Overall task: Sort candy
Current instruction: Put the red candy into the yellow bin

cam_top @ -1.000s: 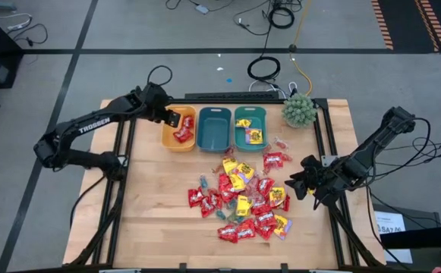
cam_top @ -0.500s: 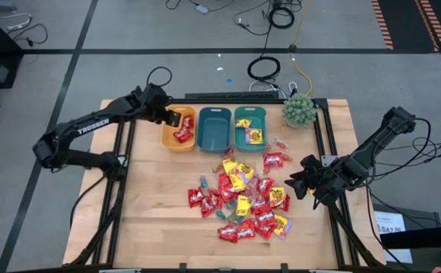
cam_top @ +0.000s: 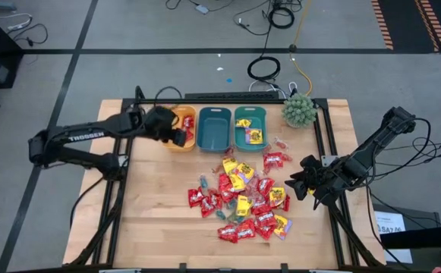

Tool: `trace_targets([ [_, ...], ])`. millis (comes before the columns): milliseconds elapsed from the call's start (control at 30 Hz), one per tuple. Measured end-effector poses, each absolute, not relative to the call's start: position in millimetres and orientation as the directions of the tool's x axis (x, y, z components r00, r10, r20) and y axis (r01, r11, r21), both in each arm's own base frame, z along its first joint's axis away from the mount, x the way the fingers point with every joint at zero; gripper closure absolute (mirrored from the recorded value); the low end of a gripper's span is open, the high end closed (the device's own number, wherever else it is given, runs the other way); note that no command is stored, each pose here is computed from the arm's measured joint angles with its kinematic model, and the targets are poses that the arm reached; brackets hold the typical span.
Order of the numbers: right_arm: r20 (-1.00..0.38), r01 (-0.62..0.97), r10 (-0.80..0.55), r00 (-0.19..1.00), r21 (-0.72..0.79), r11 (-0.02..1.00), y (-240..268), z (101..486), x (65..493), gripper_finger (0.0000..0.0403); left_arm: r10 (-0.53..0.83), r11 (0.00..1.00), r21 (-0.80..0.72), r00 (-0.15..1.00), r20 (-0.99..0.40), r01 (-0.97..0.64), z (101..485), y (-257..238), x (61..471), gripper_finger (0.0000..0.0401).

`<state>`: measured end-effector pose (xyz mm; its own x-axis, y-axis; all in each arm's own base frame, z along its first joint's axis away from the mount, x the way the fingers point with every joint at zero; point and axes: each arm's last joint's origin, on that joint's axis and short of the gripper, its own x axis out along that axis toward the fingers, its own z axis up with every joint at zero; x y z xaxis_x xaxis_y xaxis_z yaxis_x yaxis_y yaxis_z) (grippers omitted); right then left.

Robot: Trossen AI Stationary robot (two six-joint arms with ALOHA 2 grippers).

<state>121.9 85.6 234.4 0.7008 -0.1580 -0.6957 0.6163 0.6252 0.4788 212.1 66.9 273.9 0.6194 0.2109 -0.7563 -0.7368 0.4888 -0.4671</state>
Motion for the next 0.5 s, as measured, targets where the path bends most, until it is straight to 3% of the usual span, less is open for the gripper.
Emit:
trace_targets([
  [333,-0.696,0.616,-0.158,0.701,0.478,0.626,86,234,122,0.0209,0.180,0.460,-0.508,0.636,-0.750,-0.729,269,-16,226,0.0269],
  [500,-0.701,0.615,-0.149,0.697,0.479,0.626,86,234,122,0.0209,0.157,0.528,-0.440,0.593,-0.790,-0.726,250,-53,235,0.0269],
])
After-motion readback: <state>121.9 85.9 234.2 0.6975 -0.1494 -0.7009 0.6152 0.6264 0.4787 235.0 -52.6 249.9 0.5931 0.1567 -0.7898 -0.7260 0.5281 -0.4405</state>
